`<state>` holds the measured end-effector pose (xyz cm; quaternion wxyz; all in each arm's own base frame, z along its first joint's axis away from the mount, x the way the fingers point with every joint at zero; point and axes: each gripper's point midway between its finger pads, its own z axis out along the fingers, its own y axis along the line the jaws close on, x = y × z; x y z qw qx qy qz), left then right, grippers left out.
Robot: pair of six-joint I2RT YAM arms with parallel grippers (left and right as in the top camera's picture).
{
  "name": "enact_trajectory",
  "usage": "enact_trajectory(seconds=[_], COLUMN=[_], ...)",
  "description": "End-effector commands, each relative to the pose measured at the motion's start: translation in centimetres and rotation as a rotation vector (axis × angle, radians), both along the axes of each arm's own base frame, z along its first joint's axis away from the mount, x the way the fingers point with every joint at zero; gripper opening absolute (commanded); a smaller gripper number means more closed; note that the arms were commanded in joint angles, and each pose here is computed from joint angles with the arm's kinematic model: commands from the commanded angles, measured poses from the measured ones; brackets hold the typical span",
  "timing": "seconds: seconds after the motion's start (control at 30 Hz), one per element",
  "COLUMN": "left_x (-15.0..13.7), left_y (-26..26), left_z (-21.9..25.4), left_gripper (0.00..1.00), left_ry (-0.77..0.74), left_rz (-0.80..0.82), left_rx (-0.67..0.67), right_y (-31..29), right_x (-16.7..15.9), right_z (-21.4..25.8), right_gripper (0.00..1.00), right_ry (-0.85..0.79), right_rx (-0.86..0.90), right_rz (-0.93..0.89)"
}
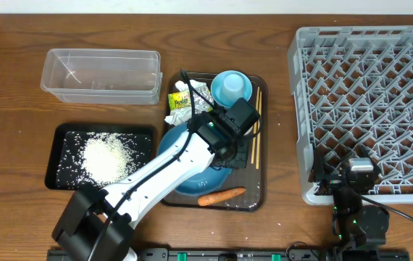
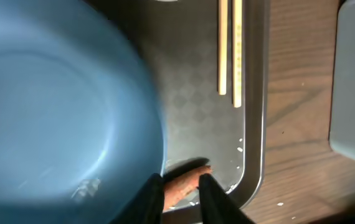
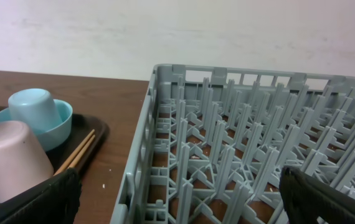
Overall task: Sort waste into correct bins and load items into the dishwasher rack
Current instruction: 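Return the blue bowl to the serving tray with the left gripper, then move the left gripper down to the orange carrot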
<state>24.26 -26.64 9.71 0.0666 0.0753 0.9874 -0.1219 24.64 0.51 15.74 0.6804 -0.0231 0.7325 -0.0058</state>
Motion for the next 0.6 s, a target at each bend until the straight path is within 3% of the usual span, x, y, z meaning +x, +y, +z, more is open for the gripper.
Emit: enact_trajectory(seconds=[0.0,0.27,0.43,0.57], left_x=[0.8,-0.6,-3.5,-5.7], left_y=[-0.3,0.5,1.7,2.4], left_z=[0.9,4.1,4.7,3.6], left_gripper=[0.23,0.25,0.38,0.41], left_ry=[-0.034,-0.056,0.034,0.093], left_rz=[0.002,-0.036,-0.065,-0.103], left_rx=[-0.012,-0.049,-0.039,0.021], right_y=[-0.1,-0.1,-0.1,-0.1], right_x=[0.0,0.0,0.0,0.0], right_z=[-0.1,-0.1,-0.1,-0.1], right_gripper=[0.99,0.99,0.99,0.99], right_ry=[0.0,0.0,0.0,0.0], right_rx=[0.003,0.003,0.003,0.003], right_rz=[-0.004,-0.004,-0.004,-0.004])
